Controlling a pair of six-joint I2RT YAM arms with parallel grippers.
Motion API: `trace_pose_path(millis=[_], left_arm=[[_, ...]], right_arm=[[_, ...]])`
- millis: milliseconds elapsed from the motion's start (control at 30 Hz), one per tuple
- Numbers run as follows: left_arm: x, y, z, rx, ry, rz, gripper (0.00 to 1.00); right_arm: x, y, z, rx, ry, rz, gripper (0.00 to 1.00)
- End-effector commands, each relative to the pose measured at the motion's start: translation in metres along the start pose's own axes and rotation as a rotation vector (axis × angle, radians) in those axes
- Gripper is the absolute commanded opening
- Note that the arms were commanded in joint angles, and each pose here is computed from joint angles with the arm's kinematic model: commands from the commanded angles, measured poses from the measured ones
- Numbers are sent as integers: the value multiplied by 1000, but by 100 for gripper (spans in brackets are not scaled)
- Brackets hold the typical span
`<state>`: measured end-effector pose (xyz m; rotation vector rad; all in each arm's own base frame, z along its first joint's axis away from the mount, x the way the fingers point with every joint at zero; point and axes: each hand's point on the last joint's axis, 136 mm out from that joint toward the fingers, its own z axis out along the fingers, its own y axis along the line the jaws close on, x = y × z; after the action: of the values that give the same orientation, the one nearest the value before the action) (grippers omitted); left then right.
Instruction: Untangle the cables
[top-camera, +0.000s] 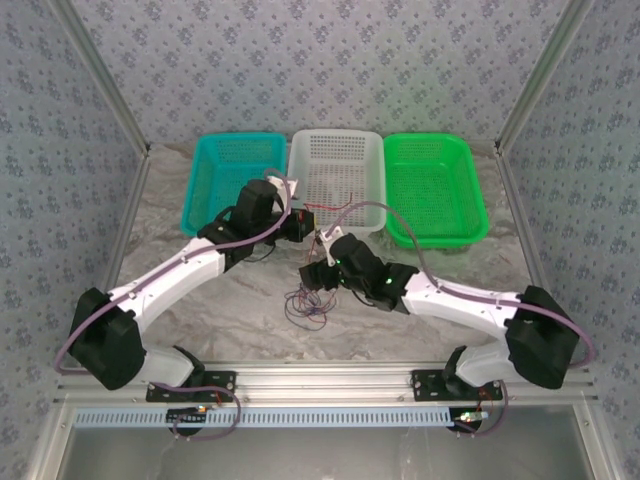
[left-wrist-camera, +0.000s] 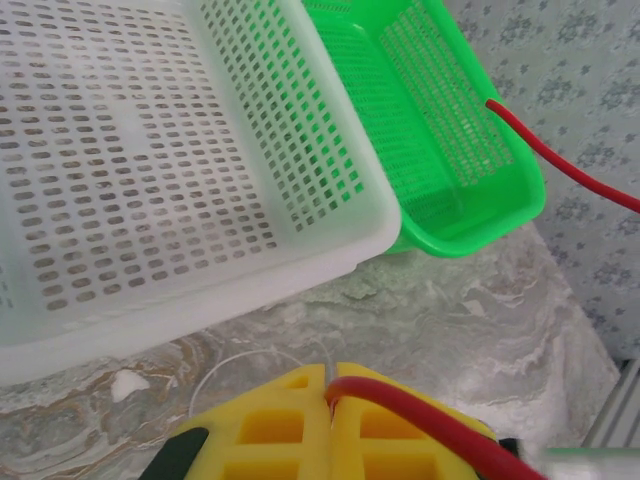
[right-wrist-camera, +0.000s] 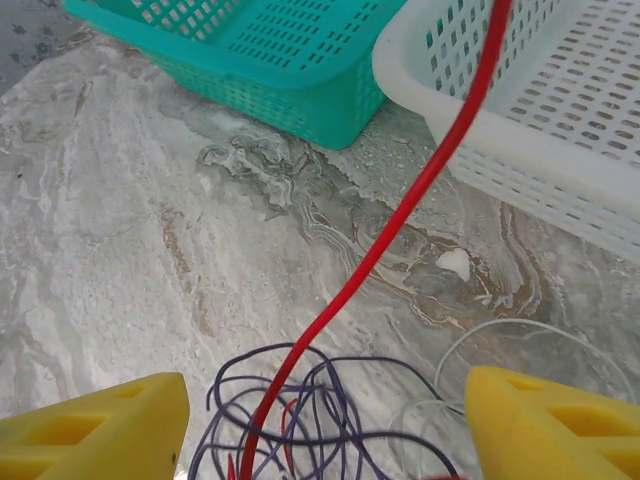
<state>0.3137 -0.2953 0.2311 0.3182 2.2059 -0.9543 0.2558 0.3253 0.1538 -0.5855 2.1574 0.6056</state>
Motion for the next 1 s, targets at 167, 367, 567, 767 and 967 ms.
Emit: trace_pose_path(millis=[167, 367, 567, 767, 967], left_arm=[[-31, -39, -14, 151, -90, -34, 0], [-43, -47, -33, 167, -141, -30, 0], [-62, -45, -57, 156, -213, -31, 0], [-75, -38, -68, 138, -249, -41, 0], [-77, -36, -70, 114, -242, -7, 1]], right_arm=[[-12, -14, 25, 57, -80, 104, 61], [36, -38, 36, 166, 68, 172, 43], [80, -51, 29, 195, 156, 193, 28], [115, -64, 23, 232, 232, 200, 19], [124, -67, 16, 233, 240, 213, 27]])
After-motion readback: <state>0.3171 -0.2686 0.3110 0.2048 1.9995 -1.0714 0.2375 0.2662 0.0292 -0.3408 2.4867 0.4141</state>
